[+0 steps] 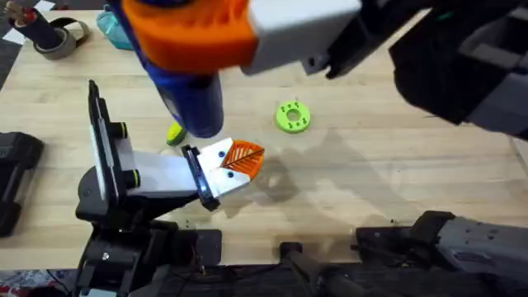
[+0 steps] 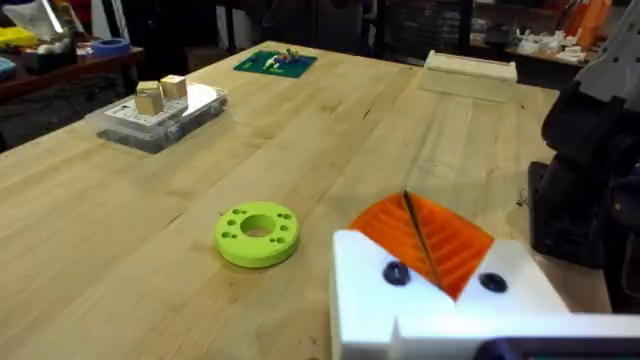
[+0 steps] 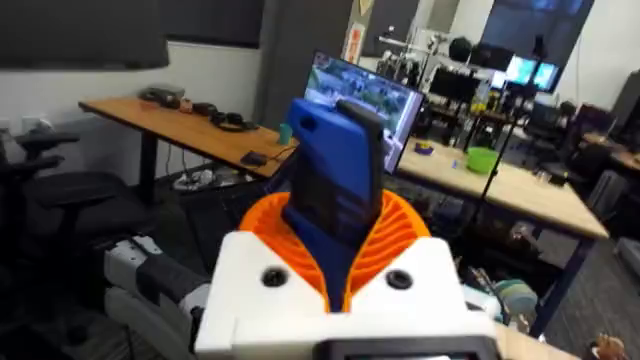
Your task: Pick up the gripper from the table and insert it into the empty holder that is missing its gripper. Then pick up a screw, insert it into the mounting hole, and use the screwdriver to tighten it. Finally, clean up the table by picking up the vegetable and placing it into the bucket.
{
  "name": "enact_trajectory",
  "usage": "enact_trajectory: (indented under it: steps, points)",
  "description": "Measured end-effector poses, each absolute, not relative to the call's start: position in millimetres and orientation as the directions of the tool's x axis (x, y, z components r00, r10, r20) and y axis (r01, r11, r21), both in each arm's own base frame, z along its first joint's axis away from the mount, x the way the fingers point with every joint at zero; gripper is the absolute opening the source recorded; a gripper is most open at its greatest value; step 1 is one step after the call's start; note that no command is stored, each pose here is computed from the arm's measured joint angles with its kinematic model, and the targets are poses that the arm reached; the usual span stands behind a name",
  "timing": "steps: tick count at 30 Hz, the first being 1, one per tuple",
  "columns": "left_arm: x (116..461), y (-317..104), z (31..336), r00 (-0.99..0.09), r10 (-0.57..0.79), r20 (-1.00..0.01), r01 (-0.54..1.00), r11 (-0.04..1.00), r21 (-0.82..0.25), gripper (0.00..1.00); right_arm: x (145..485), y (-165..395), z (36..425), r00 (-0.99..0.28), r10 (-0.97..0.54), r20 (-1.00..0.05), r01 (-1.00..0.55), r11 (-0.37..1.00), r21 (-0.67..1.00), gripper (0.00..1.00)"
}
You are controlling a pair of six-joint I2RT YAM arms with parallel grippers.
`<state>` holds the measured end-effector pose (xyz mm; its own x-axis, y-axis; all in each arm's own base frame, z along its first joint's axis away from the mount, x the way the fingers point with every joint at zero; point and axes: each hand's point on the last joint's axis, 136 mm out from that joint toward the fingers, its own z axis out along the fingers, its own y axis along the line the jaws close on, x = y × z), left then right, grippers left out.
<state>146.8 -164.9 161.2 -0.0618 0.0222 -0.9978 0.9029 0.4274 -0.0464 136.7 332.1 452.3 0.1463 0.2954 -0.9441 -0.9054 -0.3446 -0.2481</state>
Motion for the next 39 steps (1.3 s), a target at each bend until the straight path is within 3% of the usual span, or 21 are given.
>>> enact_trajectory:
  steps: [9,39]
  points:
    - [146.7,-164.9,161.2,-0.062,0.022,-0.998,0.903,0.427,-0.046,0.009,136.8,331.8,419.4,0.137,0.289,-0.948,-0.910,-0.341,-0.235,0.052]
    - [146.7,-164.9,161.2,-0.062,0.022,-0.998,0.903,0.427,-0.047,0.009,140.5,343.9,382.5,0.094,0.241,-0.966,-0.917,-0.356,-0.178,0.053]
